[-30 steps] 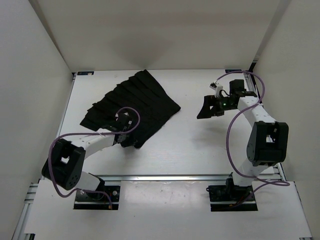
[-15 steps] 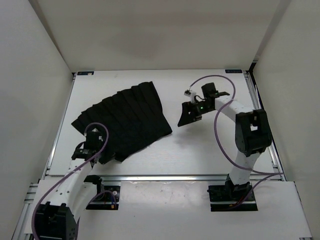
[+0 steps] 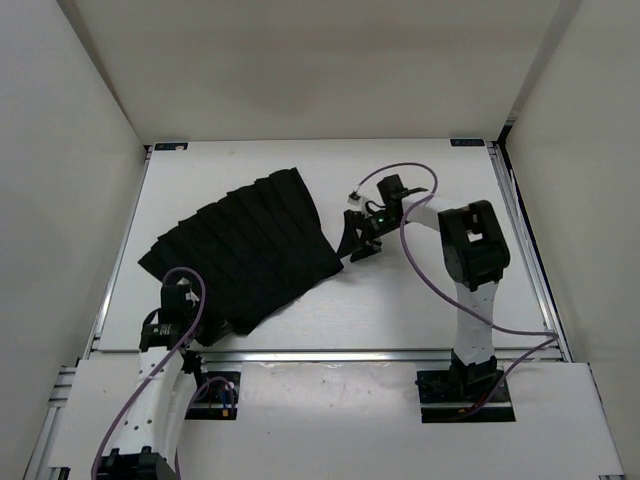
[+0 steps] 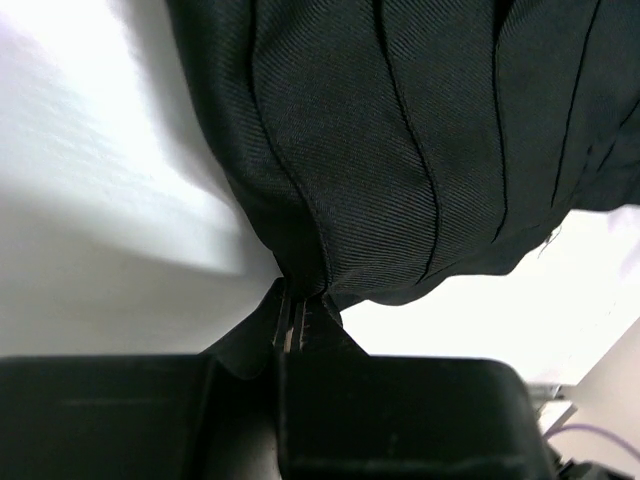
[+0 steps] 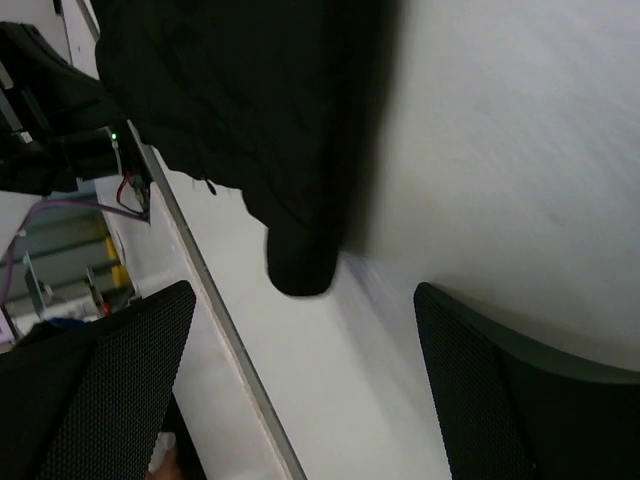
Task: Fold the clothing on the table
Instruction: Fold the skirt
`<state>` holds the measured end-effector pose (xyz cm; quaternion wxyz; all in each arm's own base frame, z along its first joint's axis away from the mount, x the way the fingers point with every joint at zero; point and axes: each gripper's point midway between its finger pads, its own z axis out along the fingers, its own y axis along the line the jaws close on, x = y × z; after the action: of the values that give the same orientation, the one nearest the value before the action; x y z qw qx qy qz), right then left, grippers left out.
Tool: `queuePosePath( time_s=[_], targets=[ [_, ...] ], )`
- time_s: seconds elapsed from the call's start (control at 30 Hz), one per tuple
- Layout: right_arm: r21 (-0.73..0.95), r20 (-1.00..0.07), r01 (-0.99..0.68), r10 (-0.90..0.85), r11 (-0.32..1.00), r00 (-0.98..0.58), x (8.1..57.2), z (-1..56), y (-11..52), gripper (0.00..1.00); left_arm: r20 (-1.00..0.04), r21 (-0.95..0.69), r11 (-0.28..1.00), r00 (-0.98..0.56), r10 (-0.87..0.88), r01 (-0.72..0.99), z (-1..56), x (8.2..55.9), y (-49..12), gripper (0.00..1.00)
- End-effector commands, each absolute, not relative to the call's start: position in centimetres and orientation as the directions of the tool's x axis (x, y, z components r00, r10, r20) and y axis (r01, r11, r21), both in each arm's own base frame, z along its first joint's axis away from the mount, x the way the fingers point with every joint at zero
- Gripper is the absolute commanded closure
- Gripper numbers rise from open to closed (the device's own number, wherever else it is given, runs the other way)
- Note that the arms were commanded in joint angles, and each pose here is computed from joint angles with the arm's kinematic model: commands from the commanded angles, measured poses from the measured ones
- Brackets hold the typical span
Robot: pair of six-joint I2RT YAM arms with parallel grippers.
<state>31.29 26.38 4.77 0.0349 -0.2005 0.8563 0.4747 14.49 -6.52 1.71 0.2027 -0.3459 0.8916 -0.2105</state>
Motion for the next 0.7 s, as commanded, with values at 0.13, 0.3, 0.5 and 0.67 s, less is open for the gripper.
queuePosePath(
  time_s=[0.13, 0.3, 0.5, 0.67],
  targets=[
    [0.771, -0.26, -0.453, -0.428, 0.448, -0.866, 29.5, 3.0, 30.6, 0.11, -0.156, -0.512, 0.668, -0.706, -0.691, -0.541, 0.9, 11.9, -7.3, 1.0],
    [0.693, -0.289, -0.509, -0.45, 0.51, -0.845, 30.7, 1.7, 31.0, 0.76, -0.159, -0.525, 0.665, -0.707, -0.689, -0.531, 1.1, 11.9, -7.6, 1.0],
    [0.566, -0.391, -0.55, -0.388, 0.613, -0.835, 32.7, 4.5, 27.9, 1.0, -0.235, -0.586, 0.701, -0.743, -0.627, -0.406, 3.6, 14.8, -9.0, 1.0],
    [0.581, -0.456, -0.517, -0.275, 0.629, -0.847, 31.1, 10.1, 23.4, 1.0, -0.31, -0.611, 0.747, -0.789, -0.531, -0.262, 7.3, 19.2, -11.9, 1.0]
  ],
)
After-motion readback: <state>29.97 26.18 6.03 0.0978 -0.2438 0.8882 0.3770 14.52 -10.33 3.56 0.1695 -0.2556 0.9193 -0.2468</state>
